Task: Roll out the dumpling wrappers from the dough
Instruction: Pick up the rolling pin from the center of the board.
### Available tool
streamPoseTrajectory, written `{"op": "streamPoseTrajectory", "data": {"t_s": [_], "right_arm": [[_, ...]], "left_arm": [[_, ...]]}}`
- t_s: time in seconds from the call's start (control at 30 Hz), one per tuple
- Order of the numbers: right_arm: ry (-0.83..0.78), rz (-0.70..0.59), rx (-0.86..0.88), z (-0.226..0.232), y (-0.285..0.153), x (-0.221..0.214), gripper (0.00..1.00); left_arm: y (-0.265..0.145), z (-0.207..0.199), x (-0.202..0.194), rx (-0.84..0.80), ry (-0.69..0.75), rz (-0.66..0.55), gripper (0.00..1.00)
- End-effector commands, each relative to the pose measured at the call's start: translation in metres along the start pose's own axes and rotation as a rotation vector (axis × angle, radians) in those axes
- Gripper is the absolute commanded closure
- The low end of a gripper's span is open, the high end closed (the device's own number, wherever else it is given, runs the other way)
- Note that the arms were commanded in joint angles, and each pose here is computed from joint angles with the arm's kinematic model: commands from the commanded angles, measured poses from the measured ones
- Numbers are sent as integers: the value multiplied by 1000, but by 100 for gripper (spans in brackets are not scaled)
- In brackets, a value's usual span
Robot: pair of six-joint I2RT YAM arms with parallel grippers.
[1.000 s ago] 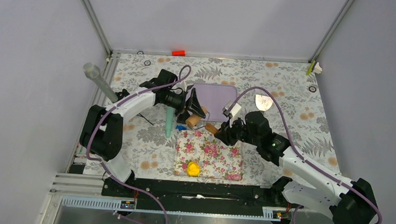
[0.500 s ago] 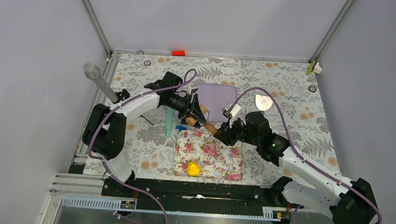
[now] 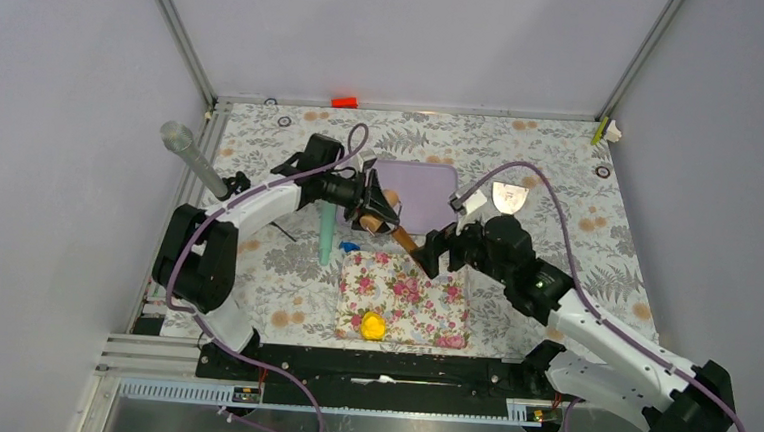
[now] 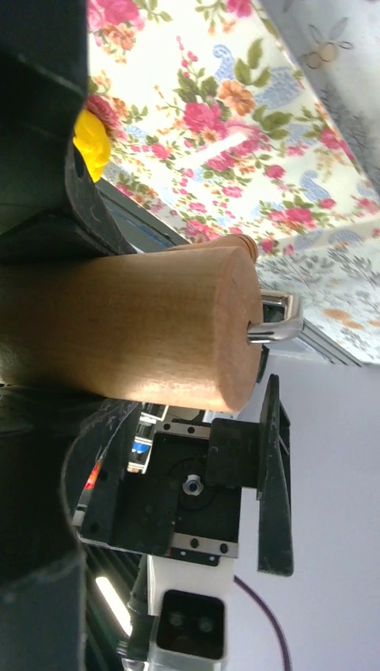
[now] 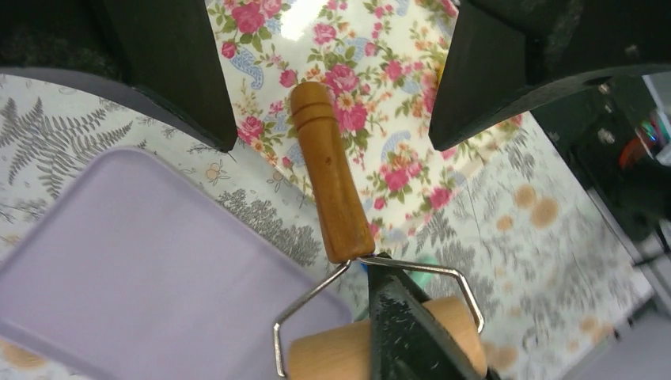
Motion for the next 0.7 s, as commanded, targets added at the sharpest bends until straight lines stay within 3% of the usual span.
{"op": "streamPoseTrajectory", "data": {"t_s": [0.0, 0.17, 0.37, 0.67], "right_arm": [[175, -150, -152, -16, -28, 69, 0], [346, -89, -119, -20, -35, 79, 1], [781, -388, 133, -58, -57, 100, 0], [749, -506, 433, -41, -67, 130, 0]], "left_arm": [[-34, -78, -11, -237, 227, -56, 100], [-62, -132, -27, -431, 361, -83, 100], [-91, -169, -47, -573, 479, -77, 100], [-101, -178, -59, -671, 497, -32, 100]]}}
Point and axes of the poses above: each gripper's point midway between its finger pads, its own y axis out along the fingers, its own z axis along the line the jaws close on, x = y × z, the point moved 1 cm from there along -y, back along the fingers, and after that the axes turned 8 degrees about -y, right-handed, at the moved point
